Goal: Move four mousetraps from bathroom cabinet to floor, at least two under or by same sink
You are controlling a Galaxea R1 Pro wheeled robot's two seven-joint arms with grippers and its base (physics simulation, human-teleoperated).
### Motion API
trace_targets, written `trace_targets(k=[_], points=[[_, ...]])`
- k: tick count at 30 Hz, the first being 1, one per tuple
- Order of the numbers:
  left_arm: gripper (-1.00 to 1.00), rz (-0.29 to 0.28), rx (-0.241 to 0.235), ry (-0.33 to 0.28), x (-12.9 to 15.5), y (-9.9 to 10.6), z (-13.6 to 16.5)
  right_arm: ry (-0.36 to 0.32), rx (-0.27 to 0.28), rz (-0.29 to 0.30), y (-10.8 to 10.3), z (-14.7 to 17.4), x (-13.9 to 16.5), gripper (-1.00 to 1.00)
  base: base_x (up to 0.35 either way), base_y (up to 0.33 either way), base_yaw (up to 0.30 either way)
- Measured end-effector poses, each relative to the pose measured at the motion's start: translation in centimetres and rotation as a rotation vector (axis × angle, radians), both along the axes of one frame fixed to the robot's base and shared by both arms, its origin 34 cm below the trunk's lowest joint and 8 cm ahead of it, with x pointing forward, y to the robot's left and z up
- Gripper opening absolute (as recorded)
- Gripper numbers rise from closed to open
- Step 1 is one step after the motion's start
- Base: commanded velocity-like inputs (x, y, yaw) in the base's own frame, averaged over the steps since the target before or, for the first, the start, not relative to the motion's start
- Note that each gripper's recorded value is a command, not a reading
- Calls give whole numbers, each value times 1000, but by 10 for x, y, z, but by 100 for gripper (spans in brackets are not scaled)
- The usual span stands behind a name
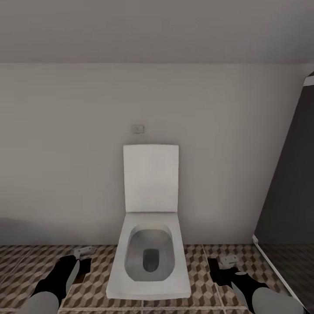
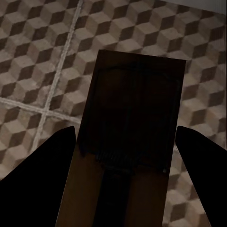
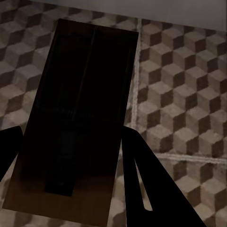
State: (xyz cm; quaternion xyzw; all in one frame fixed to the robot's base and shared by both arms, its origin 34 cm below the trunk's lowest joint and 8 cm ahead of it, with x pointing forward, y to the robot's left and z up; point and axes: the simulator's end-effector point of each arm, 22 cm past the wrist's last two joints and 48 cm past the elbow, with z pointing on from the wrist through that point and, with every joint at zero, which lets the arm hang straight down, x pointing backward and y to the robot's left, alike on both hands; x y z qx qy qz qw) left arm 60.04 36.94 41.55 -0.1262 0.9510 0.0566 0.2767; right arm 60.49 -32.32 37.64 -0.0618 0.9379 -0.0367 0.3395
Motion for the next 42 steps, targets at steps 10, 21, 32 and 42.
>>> trace_targets(k=[10, 21, 32, 42], points=[[-100, -6, -13, 3, -1, -3, -4, -2, -5, -3, -1, -2, 0, -100, 0, 0, 0], [-100, 4, 6, 1, -8, 7, -26, -4, -4, -2, -1, -26, -6, -100, 0, 0, 0], [-100, 5, 11, 0, -14, 7, -51, -4, -2, 0, 0, -51, -13, -100, 0, 0, 0], [-100, 5, 13, 33, -21, 7, -73, 28, -2, 0, 0, -73, -20, -100, 0, 0, 0]])
